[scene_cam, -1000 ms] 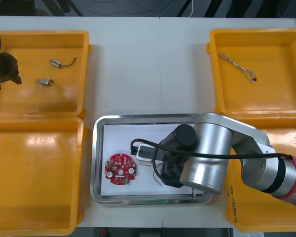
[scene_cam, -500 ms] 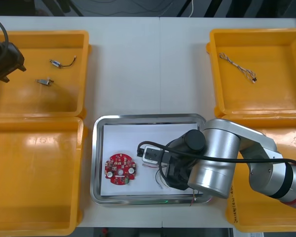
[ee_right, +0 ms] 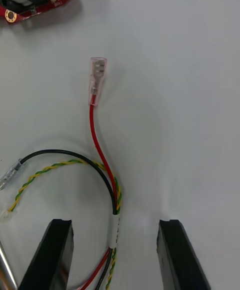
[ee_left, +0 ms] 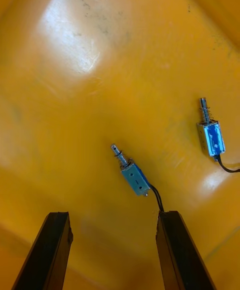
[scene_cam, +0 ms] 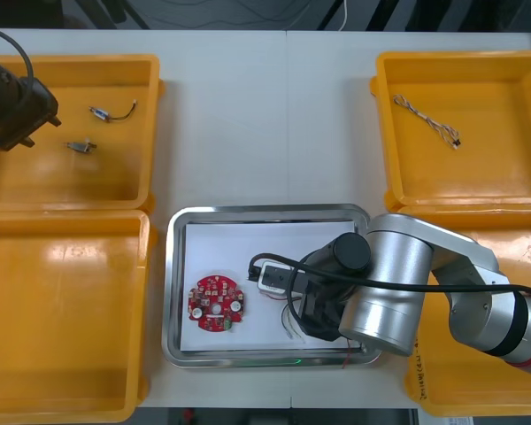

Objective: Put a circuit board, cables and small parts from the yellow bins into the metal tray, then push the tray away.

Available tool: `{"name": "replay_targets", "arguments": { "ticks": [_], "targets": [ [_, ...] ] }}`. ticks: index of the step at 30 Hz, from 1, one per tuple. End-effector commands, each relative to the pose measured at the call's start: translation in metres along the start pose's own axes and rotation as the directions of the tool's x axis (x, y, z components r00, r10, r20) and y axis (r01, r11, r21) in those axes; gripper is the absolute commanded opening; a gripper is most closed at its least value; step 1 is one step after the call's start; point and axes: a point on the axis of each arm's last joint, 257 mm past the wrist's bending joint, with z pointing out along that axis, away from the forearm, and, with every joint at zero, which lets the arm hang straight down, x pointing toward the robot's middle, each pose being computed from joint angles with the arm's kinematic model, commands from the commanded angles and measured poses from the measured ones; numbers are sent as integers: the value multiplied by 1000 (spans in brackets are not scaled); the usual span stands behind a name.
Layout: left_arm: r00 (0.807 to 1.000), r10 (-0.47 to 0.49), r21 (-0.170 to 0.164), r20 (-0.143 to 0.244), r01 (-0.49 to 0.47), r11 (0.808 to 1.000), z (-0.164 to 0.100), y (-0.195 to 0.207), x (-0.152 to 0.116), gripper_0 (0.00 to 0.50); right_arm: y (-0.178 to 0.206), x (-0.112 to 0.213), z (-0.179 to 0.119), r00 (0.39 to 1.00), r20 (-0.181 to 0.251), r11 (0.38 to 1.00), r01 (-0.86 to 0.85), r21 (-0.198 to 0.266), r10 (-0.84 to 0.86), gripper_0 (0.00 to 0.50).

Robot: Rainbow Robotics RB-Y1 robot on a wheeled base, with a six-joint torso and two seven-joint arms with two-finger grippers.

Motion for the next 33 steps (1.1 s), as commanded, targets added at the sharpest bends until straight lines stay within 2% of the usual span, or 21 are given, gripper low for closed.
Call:
{"name": "replay_targets", "arguments": {
  "ticks": [1, 7, 10, 16, 18, 20, 21, 25, 28, 30, 33],
  "targets": [
    [989, -148, 81, 24, 145, 986, -8, -31, -15, 500, 4, -6, -13, 1000, 24, 999, -16, 31, 15, 500],
    [984, -179, 83, 5, 178, 980, 6, -34, -8, 500, -1, -10, -42, 1000, 22, 997, -6, 78, 5, 500],
    [982, -190, 82, -4, 190, 978, 14, -36, -6, 500, -6, -12, -56, 1000, 23, 996, -18, 87, 16, 500],
    [980, -198, 81, 1, 197, 977, 34, -45, -3, 500, -31, -10, -95, 996, 11, 991, -87, 106, 86, 500],
    [981, -195, 82, 7, 193, 978, 36, -46, -4, 500, -34, -9, -100, 995, 6, 989, -101, 104, 101, 500],
    [980, -198, 83, 14, 196, 977, 43, -49, -4, 500, -51, -1, -117, 988, -14, 983, -151, 107, 153, 500],
    [980, -199, 81, 15, 197, 977, 45, -48, -3, 500, -56, 0, -122, 985, -11, 980, -167, 108, 169, 500],
    [983, -180, 56, 18, 179, 982, 55, -44, 4, 500, -90, -6, -150, 968, 64, 958, -251, 137, 244, 500],
    [985, -173, 49, 17, 172, 984, 59, -43, 8, 500, -105, -4, -160, 960, 84, 948, -277, 159, 266, 500],
    [986, -168, 36, 18, 167, 985, 63, -40, 10, 500, -128, 3, -175, 946, 107, 926, -322, 196, 307, 500],
    [986, -168, 28, 12, 167, 985, 66, -39, 14, 500, -147, 16, -185, 926, 116, 903, -376, 206, 359, 500]
  ]
}}
